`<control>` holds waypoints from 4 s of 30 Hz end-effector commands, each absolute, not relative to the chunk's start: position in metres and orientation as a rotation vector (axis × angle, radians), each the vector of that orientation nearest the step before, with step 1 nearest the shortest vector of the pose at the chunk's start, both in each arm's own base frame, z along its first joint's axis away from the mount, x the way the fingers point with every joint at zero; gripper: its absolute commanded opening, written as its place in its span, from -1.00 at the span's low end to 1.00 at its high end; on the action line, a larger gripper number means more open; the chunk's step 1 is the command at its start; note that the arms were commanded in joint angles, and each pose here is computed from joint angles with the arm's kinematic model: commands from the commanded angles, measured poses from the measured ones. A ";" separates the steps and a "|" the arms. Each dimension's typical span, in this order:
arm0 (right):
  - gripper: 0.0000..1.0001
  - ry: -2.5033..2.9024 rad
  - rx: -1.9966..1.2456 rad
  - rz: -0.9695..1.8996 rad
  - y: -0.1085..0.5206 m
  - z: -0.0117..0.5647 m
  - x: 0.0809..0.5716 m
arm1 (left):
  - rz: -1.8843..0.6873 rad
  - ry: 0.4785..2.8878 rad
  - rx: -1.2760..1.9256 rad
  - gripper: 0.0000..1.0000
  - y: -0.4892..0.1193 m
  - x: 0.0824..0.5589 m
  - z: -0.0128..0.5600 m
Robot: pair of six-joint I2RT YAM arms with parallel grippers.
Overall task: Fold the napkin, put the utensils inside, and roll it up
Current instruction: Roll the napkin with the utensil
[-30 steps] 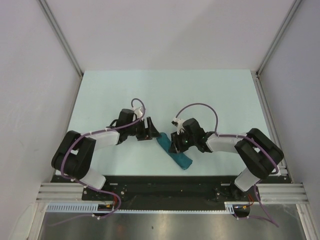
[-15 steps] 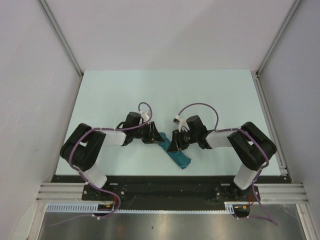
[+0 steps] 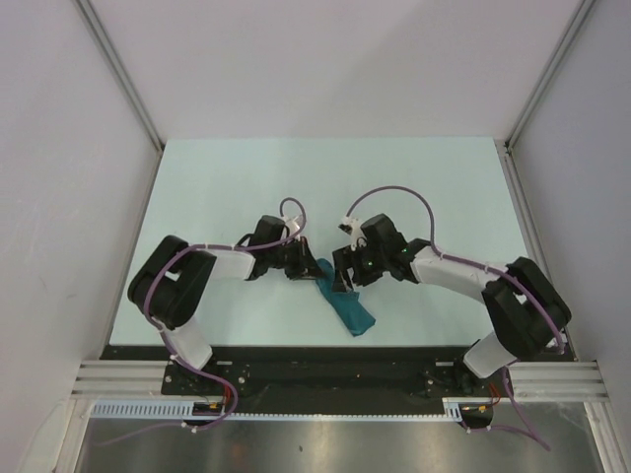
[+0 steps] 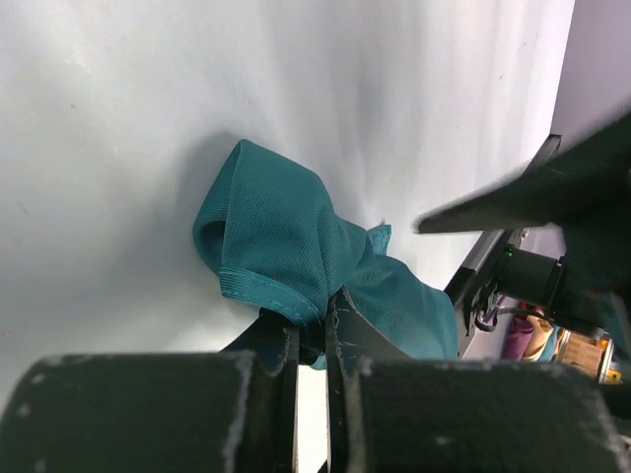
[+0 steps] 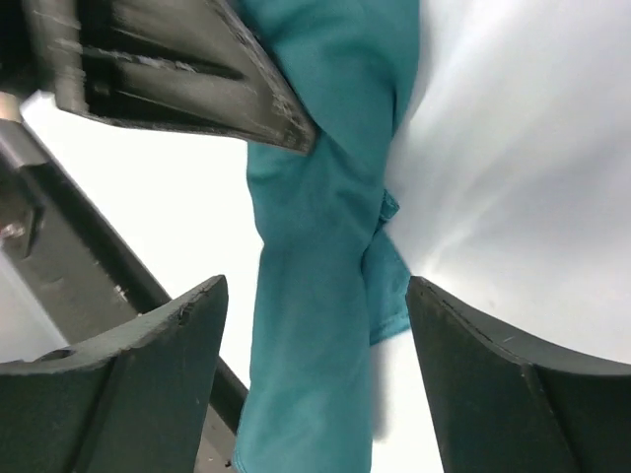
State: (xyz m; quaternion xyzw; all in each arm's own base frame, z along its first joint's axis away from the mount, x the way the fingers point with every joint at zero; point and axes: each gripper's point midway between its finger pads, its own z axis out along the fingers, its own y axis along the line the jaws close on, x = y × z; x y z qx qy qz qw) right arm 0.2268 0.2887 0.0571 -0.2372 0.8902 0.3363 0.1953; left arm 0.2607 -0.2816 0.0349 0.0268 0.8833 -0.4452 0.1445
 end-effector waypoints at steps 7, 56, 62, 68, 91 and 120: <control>0.57 2.225 -0.765 0.134 0.296 0.099 0.230 | -1.279 2.547 0.131 -0.99 -0.288 0.265 0.041; -0.08 2.531 -0.605 0.057 0.249 -0.009 0.234 | -1.041 2.231 -0.197 0.65 -0.187 0.330 0.148; -0.55 2.536 -0.541 0.152 0.254 0.000 0.241 | -1.033 2.167 -0.216 0.72 -0.165 0.325 0.182; -0.72 2.514 -0.372 0.228 0.238 0.023 0.274 | -1.011 2.121 -0.217 0.75 -0.145 0.324 0.206; -0.67 2.426 0.047 0.060 0.076 0.047 0.438 | -0.942 2.129 -0.172 0.78 -0.110 0.328 0.220; 0.83 2.319 -0.028 0.261 0.098 0.109 0.453 | -0.784 2.148 -0.113 0.92 -0.089 0.331 0.209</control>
